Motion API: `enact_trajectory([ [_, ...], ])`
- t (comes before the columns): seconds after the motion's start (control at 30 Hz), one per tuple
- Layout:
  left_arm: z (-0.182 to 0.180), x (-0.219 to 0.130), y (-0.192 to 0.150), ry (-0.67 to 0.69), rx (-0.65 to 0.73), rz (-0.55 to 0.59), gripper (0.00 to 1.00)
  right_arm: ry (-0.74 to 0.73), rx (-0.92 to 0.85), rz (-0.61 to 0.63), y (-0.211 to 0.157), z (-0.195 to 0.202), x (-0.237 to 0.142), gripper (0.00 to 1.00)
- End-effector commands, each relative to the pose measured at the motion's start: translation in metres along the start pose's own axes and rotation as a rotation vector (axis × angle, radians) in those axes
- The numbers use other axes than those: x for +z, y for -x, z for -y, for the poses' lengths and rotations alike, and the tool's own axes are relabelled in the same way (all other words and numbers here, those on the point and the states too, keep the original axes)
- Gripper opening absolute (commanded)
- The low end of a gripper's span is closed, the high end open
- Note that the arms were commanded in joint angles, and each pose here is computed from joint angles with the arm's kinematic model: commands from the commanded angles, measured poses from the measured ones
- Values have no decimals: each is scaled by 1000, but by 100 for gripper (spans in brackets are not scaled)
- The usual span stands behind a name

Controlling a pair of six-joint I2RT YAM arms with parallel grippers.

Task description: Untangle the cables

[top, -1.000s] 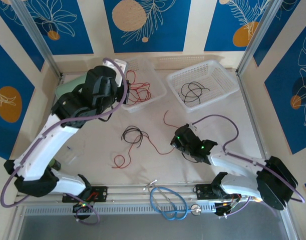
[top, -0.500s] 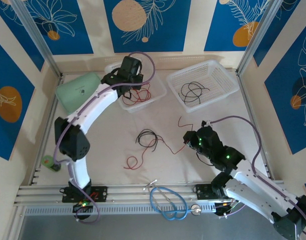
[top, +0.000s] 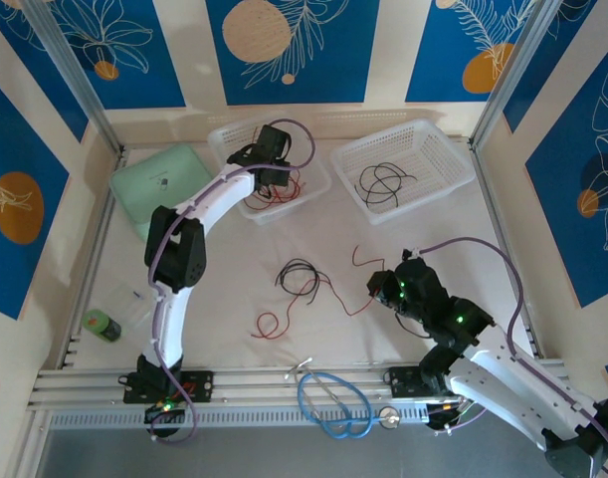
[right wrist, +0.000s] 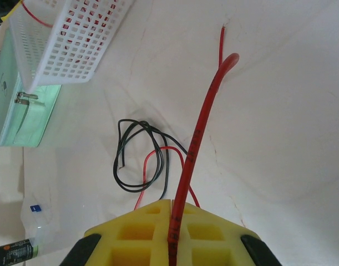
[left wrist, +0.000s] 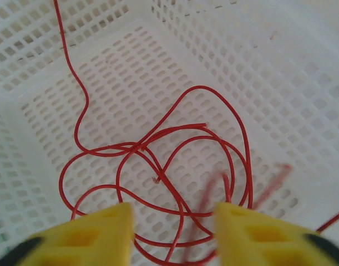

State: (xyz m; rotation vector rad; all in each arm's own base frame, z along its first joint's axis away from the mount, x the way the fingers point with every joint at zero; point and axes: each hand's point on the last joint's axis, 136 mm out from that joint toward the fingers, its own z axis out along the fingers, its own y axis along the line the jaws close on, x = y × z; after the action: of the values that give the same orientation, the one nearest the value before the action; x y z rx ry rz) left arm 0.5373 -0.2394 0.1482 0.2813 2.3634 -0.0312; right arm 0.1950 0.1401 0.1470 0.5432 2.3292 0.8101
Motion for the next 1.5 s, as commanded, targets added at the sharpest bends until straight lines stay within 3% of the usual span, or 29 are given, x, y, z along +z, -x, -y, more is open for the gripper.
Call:
enact_trajectory([
  [0.0, -1, -6, 17, -23, -31, 37, 69, -6, -3, -21, -5, 2, -2, 0],
  [0.13, 14, -34, 39, -129, 7, 126, 77, -5, -14, -16, -3, 0, -4, 0],
  [0.33, 41, -124, 54, -292, 70, 212, 74, -20, -35, -6, 2, 0, -9, 0],
  [0.43, 58, -157, 13, -344, 113, 89, 72, -17, -52, -3, 6, -4, -14, 0],
  [0.53, 72, -168, -55, -410, 76, -140, 67, -13, -73, -10, 10, -7, -19, 0],
  [0.6, 87, -172, -106, -468, 19, -260, 64, -10, -84, -22, 11, -9, -22, 0],
  [0.73, 102, -173, -174, -481, -94, -351, 64, -4, -101, -40, 11, -13, -27, 0],
  [0.87, 89, -151, -215, -350, -137, -428, 55, 12, -113, -61, 9, -17, -28, 0],
  [1.03, 97, -130, -238, -319, -134, -500, 45, 30, -116, -87, 3, -18, -26, 0],
  [1.33, 119, -116, -265, -338, -116, -581, 44, 37, -114, -92, 0, -15, -24, 0],
  [1.47, 117, -106, -277, -304, -102, -610, 32, 46, -120, -92, 0, -18, -25, 0],
])
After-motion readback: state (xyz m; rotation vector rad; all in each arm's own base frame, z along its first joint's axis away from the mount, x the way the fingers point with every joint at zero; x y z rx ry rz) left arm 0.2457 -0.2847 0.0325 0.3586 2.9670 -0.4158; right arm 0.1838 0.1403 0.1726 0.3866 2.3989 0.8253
